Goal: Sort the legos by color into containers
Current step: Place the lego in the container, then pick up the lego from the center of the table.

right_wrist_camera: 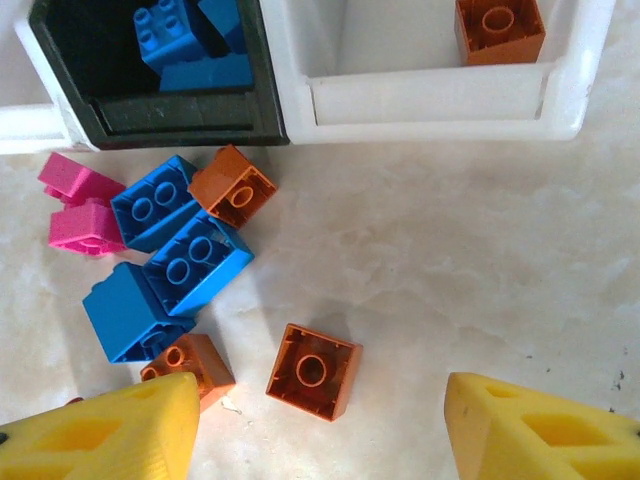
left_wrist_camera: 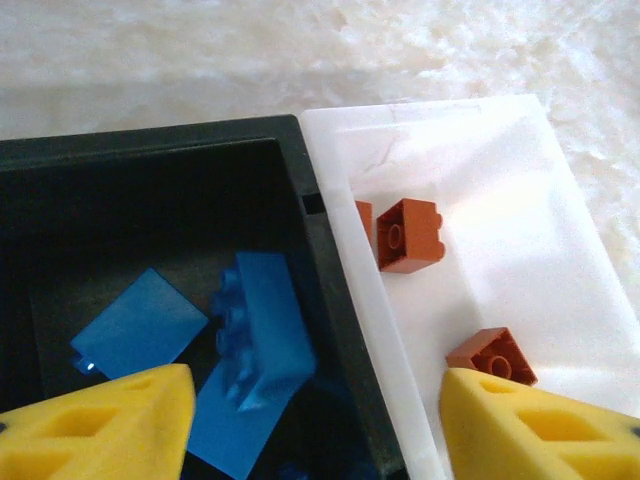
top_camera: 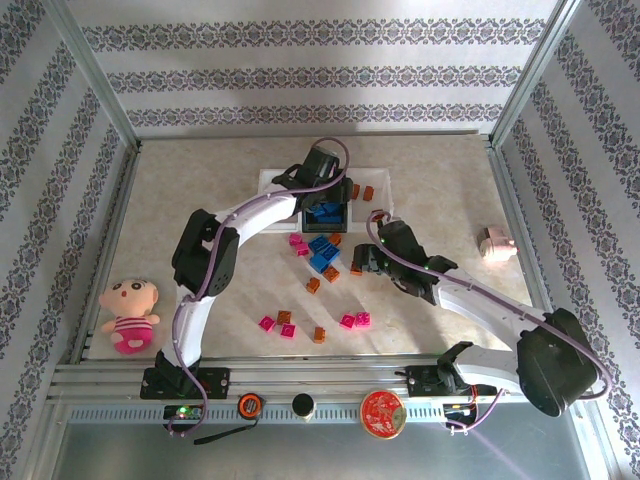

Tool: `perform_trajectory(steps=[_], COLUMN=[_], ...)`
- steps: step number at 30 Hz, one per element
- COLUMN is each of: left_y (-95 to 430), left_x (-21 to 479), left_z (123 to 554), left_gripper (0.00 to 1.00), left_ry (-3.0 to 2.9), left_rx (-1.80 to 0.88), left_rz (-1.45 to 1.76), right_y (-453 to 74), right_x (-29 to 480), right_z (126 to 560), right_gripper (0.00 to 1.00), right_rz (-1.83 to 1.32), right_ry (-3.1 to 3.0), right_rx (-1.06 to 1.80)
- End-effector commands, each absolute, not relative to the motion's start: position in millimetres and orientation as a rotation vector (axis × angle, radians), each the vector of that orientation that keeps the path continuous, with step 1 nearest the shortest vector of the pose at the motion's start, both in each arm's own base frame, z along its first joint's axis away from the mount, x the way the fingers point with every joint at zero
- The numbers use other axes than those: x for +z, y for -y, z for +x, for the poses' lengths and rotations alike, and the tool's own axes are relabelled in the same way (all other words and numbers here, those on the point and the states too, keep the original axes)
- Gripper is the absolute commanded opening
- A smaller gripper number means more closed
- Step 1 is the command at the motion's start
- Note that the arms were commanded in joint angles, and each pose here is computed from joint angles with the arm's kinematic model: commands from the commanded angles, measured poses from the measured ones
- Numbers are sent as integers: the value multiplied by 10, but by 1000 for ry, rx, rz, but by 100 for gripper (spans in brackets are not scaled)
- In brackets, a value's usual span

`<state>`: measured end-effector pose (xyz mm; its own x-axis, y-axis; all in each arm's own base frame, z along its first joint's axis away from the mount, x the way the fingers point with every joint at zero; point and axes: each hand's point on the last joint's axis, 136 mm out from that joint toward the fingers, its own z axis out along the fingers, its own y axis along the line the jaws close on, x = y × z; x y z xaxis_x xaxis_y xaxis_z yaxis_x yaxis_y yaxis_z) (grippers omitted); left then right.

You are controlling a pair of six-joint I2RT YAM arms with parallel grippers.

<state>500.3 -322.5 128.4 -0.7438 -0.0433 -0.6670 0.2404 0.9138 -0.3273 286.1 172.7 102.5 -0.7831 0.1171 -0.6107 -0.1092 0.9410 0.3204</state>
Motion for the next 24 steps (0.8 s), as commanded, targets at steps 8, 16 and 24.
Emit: perform_trajectory(steps=[8,16,24], left_y=[2739,2168,1689], left_x=[1924,1606,1434], left_z=[4291,3421,2869], left_gripper=[78,83,99], left_ry=[-2187,-2207,-2208], left_rx=[-676,-696,-634], left_rz=[27,-61,-128], right_y=[-1929,-2029,-2037], right_x=[813,584,304], right_z=[2894,3007,3028], right_gripper=[67,66,63], right_rz=[-7,-13,-12], right_ry=[-2479,-2531,-2615], right_rx=[459,436,353])
